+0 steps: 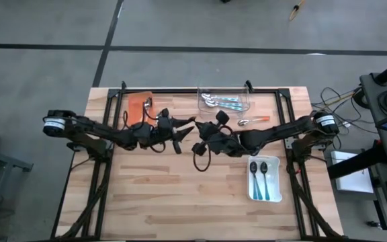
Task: Sort silverware by color (type)
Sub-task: Put the blue spoon into the white bin
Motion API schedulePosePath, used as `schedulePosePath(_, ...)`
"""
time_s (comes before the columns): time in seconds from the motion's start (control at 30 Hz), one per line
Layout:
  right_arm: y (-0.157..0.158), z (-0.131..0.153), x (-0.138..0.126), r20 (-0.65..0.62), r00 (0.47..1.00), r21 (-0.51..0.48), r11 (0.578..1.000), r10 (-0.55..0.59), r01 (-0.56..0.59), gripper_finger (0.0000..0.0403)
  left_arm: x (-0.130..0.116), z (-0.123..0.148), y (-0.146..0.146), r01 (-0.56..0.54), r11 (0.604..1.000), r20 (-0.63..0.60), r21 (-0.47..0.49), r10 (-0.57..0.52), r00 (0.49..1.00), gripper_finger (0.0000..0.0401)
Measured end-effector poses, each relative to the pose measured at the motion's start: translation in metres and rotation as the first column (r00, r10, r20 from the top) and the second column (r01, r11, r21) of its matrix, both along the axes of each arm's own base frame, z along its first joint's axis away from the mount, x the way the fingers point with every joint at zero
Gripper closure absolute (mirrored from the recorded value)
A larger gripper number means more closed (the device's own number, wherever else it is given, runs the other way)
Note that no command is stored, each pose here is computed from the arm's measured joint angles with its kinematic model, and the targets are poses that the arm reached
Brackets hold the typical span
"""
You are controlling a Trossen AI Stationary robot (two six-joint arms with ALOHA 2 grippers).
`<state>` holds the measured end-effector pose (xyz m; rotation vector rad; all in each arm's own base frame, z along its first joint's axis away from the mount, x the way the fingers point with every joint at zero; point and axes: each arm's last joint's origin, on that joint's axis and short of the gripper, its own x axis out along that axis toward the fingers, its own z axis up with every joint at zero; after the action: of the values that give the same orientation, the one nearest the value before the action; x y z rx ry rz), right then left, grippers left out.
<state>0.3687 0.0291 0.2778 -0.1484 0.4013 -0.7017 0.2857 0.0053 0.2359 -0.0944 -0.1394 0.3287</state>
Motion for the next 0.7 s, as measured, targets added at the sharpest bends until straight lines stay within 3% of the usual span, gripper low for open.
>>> schedulePosePath(0.13, -0.002, 0.015, -0.002, -0.088, 0.996, 0.057, 0.998, 0.002, 0.003, 0.0394, -0.007, 0.005, 0.000, -0.005, 0.997, -0.074, 0.071, 0.011, 0.997, 0.0252)
schedulePosePath(0.3, -0.012, 0.032, -0.008, -0.167, 0.986, 0.229, 0.973, 0.028, 0.011, 0.0394, -0.017, 0.011, 0.001, -0.007, 0.988, -0.170, 0.156, 0.034, 0.985, 0.0237)
schedulePosePath(0.4, -0.020, 0.039, -0.013, -0.202, 0.979, 0.348, 0.937, 0.035, 0.039, 0.0394, -0.024, 0.016, 0.002, -0.072, 0.978, -0.194, 0.196, 0.111, 0.975, 0.0237)
schedulePosePath(0.53, -0.032, 0.040, -0.018, -0.225, 0.971, 0.550, 0.833, 0.084, 0.055, 0.0394, -0.033, 0.024, 0.005, -0.144, 0.962, -0.205, 0.231, 0.193, 0.960, 0.0240)
schedulePosePath(0.7, -0.040, 0.035, -0.022, -0.237, 0.961, 0.741, 0.667, 0.144, 0.082, 0.0394, -0.037, 0.024, 0.005, -0.143, 0.967, -0.221, 0.209, 0.189, 0.957, 0.0241)
